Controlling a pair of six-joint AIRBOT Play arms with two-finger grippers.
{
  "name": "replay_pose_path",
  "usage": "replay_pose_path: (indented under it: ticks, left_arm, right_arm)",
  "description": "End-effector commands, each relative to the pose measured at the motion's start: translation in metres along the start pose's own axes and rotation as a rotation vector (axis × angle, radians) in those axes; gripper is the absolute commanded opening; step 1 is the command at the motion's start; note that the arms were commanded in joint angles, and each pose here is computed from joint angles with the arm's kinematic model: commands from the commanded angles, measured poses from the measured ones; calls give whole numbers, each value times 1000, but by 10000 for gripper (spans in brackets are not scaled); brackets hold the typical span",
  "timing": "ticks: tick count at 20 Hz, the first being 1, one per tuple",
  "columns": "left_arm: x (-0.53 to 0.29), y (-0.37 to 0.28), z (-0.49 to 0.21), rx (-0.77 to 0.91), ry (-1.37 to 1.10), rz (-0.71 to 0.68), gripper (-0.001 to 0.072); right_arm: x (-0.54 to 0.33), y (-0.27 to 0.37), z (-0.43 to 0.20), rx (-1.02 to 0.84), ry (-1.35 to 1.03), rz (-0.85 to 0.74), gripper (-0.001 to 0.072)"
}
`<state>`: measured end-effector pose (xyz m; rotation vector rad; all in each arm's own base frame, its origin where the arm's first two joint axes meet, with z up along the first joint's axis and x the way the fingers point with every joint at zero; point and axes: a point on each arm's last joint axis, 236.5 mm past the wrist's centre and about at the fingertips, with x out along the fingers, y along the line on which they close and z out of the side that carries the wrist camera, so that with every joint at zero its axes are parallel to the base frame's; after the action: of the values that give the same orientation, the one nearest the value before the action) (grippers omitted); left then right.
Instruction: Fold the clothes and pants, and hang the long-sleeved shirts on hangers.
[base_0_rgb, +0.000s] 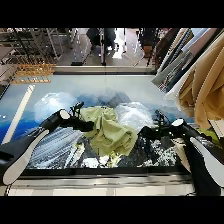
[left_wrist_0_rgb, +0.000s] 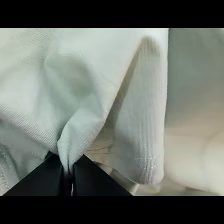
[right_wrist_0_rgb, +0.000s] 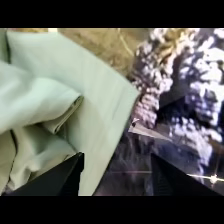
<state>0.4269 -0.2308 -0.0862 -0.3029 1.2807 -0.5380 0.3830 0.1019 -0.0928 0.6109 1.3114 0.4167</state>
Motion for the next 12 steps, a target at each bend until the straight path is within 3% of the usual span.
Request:
replay_pose_path:
  ticks: [1,2,3,4,5,9,12]
  left_arm:
    - [-7,-12,-2,30,9,-38,14]
    - [-15,-17,0,41,1,-50,14]
    - [-26,-21,3,48,-14,-57,14]
    - [-38,-25,7,63,-28,-63,13]
    - [-53,-28,10,81,-45,-69,13]
    - [-156,-21,31,91,-196,-72,14]
    - [-251,-34,46,106,-405,-138,13]
  right_arm:
    - [18,2,10,-16,-6,-14,423]
    - [26,9,13,-39,-4,-15,394]
    - [34,17,17,-57,-4,-17,289]
    - [39,25,23,-79,-14,-24,76]
    - [39,31,30,-110,-22,-36,20]
    - [-40,45,55,-315,-22,-237,17]
    - [-146,115,72,-510,-179,-291,17]
